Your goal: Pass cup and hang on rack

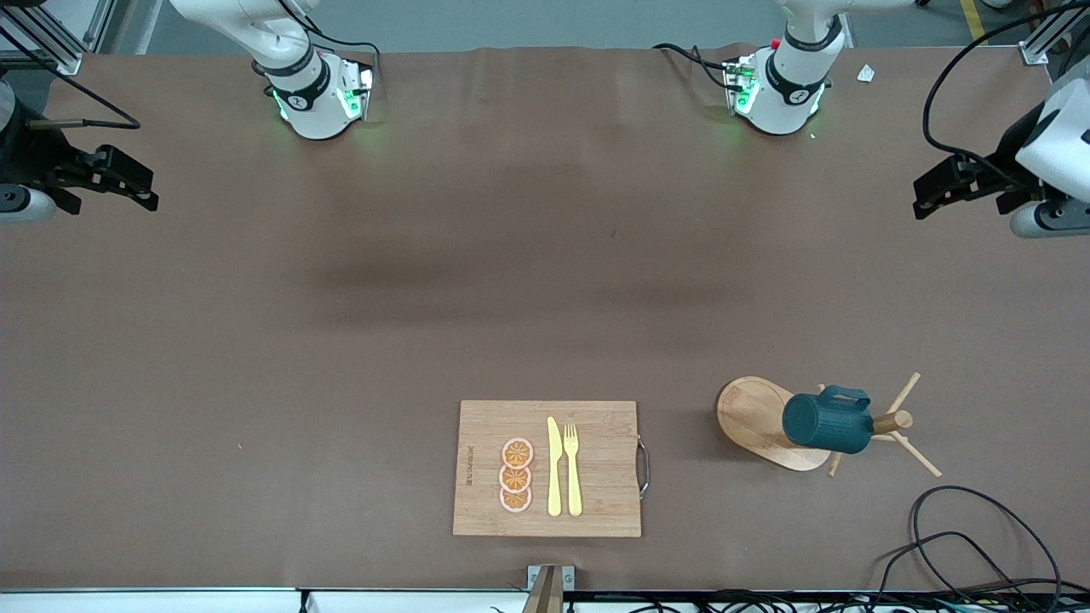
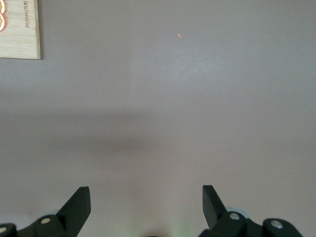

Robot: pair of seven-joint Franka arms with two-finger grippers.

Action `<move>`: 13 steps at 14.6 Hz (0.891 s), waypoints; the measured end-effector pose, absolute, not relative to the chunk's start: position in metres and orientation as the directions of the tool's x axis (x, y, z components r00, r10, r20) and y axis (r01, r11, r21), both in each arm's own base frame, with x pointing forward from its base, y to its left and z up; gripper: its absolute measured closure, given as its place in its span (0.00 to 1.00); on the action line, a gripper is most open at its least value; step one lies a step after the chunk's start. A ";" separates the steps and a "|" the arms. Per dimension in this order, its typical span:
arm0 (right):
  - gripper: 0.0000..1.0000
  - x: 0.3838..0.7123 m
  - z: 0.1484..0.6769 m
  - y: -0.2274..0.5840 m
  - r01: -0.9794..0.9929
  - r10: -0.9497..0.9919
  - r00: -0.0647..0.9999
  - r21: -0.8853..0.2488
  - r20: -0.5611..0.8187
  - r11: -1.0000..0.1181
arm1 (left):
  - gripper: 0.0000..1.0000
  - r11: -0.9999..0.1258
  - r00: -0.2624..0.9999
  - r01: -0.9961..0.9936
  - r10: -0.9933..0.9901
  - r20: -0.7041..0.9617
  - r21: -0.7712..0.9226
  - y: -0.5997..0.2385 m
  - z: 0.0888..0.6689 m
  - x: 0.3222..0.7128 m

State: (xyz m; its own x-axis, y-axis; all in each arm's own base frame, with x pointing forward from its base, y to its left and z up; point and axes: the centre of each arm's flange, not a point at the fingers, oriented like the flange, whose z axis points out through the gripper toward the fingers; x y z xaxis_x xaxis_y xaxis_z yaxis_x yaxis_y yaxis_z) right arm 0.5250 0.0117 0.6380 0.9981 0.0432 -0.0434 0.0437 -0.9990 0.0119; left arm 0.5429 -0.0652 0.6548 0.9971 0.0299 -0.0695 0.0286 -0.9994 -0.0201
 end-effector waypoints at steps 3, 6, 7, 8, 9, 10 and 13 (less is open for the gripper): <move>0.00 0.525 0.638 0.012 0.044 0.043 0.998 0.012 -0.043 -0.999 | 0.00 -1.000 0.995 0.029 0.029 -0.091 0.001 -0.065 0.650 0.529; 0.00 0.525 0.638 0.011 0.042 0.042 0.998 0.012 -0.044 -0.999 | 0.00 -1.000 0.996 0.026 0.026 -0.090 0.002 -0.066 0.652 0.524; 0.00 0.525 0.638 0.011 0.042 0.041 0.998 0.012 -0.044 -0.999 | 0.00 -1.000 0.996 0.027 0.027 -0.090 0.002 -0.066 0.652 0.523; 0.00 0.525 0.638 0.011 0.042 0.041 0.998 0.012 -0.044 -0.999 | 0.00 -1.000 0.995 0.027 0.027 -0.093 0.002 -0.065 0.651 0.520; 0.00 0.525 0.638 0.011 0.042 0.041 0.998 0.012 -0.044 -0.999 | 0.00 -1.000 0.995 0.028 0.027 -0.096 0.001 -0.065 0.650 0.518; 0.00 0.525 0.638 0.011 0.042 0.041 0.998 0.012 -0.044 -0.999 | 0.00 -1.000 0.995 0.028 0.028 -0.091 0.002 -0.064 0.648 0.515; 0.00 0.525 0.638 0.010 0.041 0.041 0.998 0.012 -0.044 -0.999 | 0.00 -0.999 0.997 0.032 0.031 -0.072 0.005 -0.061 0.647 0.504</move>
